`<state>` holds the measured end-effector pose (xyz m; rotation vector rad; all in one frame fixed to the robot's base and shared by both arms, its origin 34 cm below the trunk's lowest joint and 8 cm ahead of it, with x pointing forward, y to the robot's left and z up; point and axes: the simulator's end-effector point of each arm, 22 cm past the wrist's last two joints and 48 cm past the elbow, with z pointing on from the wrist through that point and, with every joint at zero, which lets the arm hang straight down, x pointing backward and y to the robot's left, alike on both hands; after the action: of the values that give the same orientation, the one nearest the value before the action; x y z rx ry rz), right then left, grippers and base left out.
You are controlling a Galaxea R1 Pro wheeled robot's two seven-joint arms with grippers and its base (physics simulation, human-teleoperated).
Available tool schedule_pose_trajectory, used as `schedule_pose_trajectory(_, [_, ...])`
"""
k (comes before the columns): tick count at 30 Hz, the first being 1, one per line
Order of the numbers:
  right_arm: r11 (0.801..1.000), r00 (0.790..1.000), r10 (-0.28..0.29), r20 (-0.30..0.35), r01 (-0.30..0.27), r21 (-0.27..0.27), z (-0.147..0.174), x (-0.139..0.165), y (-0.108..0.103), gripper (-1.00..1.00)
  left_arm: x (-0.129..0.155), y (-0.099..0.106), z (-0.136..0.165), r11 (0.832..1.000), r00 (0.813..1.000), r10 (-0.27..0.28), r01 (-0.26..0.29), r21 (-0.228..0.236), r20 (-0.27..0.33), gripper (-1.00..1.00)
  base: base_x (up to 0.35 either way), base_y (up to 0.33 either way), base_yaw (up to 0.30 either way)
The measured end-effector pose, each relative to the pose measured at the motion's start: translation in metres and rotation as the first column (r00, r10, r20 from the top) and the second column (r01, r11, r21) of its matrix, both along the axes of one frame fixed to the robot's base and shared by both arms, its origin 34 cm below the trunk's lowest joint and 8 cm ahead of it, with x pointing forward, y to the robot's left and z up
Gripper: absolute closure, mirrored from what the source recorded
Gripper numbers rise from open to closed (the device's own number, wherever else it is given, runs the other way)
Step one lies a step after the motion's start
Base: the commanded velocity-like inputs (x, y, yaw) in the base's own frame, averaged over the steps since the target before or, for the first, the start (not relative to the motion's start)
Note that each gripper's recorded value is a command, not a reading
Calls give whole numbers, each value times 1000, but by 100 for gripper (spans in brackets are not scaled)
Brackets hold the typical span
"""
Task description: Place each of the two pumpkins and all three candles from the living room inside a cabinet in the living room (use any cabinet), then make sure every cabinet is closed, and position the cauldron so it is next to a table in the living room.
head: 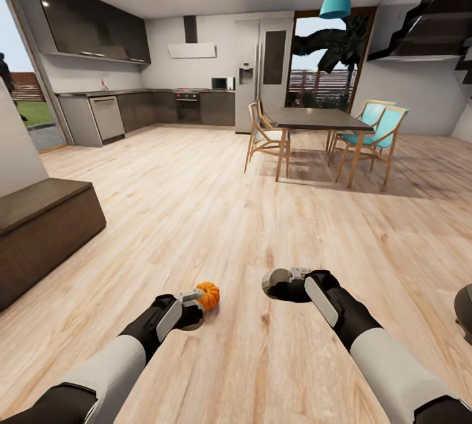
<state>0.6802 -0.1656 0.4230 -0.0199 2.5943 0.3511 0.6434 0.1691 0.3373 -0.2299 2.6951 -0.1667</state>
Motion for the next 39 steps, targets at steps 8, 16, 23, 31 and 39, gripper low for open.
schedule_pose_trajectory(8, [1000, 1000, -8, -14, 8, -10, 0, -6, -5, 100, 3, 0, 13, 1000, 1000, 0, 0, 0, 21, 100, 0, 0, 131])
schedule_pose_trajectory(16, [1000, 1000, -7, -1, 7, -16, 10, -6, -6, 100, 6, 0, 26, 1000, 999, -1, 1, 0, 42, 100, 0, 0, 131])
schedule_pose_trajectory(23, [1000, 1000, -7, 15, 7, -17, 21, -6, -6, 100, 9, 0, 37, 1000, 998, 0, 0, 0, 60, 100, 0, 0, 129])
schedule_pose_trajectory(31, [1000, 999, -6, 34, 7, -18, 33, -5, -7, 100, 11, 0, 49, 1000, 997, 0, 0, 1, 81, 100, 0, 0, 124])
schedule_pose_trajectory(39, [1000, 999, -8, 49, 9, -19, 45, -5, -8, 100, 13, 0, 62, 1000, 995, 0, 0, 0, 101, 100, 0, 0, 116])
